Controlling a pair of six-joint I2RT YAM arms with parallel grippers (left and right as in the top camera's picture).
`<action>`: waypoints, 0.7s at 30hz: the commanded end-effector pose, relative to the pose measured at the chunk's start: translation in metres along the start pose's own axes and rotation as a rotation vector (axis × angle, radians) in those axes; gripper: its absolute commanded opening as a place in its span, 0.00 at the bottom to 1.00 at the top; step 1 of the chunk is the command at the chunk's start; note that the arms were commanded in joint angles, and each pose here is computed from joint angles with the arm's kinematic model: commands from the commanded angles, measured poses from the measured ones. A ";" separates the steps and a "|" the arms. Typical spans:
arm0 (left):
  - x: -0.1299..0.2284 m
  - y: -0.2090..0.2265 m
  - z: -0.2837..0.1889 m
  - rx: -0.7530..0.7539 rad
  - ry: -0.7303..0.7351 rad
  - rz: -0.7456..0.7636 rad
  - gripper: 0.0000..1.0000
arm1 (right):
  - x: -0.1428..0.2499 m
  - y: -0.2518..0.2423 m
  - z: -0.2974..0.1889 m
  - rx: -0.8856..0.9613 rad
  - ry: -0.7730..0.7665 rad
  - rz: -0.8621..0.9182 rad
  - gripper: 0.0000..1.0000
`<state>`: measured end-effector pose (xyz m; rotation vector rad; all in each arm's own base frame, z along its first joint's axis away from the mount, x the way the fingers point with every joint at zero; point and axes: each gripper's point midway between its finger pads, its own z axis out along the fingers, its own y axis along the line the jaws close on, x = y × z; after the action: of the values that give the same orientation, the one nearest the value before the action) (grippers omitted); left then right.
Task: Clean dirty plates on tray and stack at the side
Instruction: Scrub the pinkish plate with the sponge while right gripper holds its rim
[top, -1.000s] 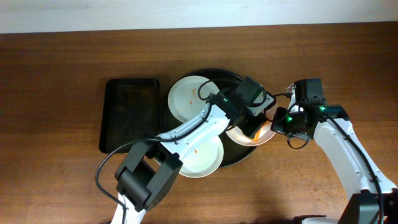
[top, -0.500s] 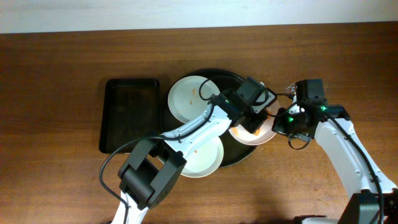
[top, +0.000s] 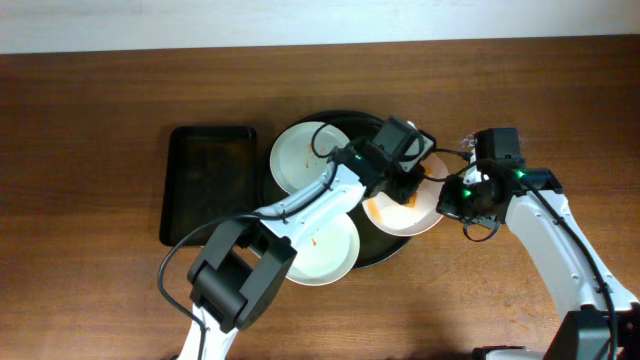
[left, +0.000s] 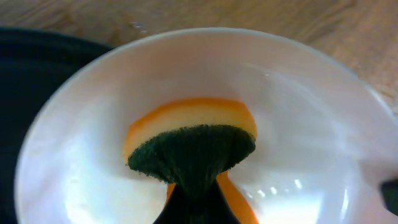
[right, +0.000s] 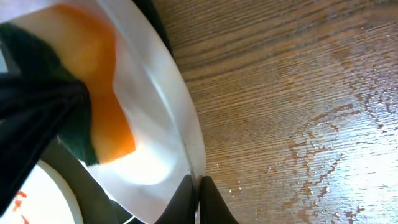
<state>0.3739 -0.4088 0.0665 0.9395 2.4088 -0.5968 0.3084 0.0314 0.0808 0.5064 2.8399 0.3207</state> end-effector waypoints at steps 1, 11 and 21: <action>0.006 0.018 0.010 -0.044 0.010 -0.050 0.00 | -0.004 0.017 -0.011 -0.064 -0.017 -0.054 0.04; 0.007 0.019 0.010 -0.042 0.013 -0.167 0.00 | -0.010 0.011 -0.014 -0.052 -0.032 -0.007 0.04; 0.011 0.033 0.008 -0.077 0.022 -0.274 0.00 | -0.010 0.011 -0.015 -0.073 -0.024 0.012 0.04</action>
<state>0.3886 -0.3953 0.0619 0.6330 2.5409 -0.6515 0.3091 0.0326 0.0840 0.5249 2.8356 0.3763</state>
